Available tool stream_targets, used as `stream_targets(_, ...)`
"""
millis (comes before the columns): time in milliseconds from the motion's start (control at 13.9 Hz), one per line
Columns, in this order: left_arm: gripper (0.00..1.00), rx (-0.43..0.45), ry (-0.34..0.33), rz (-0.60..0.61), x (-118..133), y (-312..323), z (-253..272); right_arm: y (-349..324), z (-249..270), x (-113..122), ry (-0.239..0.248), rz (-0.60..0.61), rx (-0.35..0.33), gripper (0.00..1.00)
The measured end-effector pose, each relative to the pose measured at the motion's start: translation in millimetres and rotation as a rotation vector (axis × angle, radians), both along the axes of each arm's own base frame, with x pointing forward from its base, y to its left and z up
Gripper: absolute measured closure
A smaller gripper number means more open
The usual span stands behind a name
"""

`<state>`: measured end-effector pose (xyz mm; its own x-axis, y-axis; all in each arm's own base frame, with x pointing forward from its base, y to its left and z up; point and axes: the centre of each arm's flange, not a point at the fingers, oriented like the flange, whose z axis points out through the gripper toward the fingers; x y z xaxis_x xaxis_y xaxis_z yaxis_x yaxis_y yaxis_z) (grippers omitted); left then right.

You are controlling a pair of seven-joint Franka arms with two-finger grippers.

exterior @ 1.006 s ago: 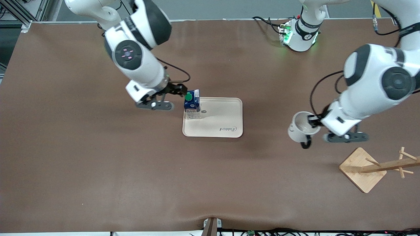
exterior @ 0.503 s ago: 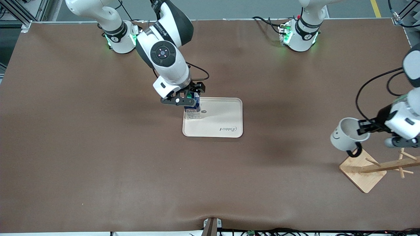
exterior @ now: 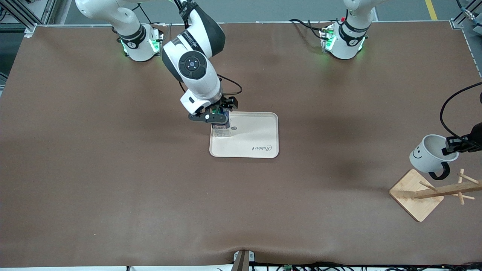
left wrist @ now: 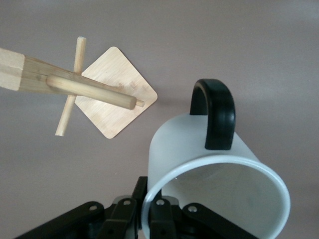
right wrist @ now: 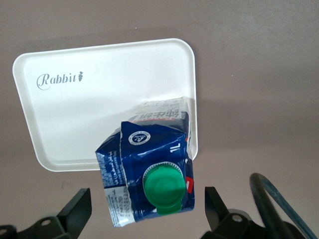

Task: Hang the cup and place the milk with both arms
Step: 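Carry the mug to the wooden stand while the right gripper grasps the carton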

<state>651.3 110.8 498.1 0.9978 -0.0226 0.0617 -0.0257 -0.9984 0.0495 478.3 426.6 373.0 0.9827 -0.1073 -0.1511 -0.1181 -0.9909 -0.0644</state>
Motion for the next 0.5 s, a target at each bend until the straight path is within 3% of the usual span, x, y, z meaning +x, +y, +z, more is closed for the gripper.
stream_targets(503,0.94,-0.008,-0.014,0.028,7,29,-3,3,-21,5,-0.014,-0.046,-0.001,0.03)
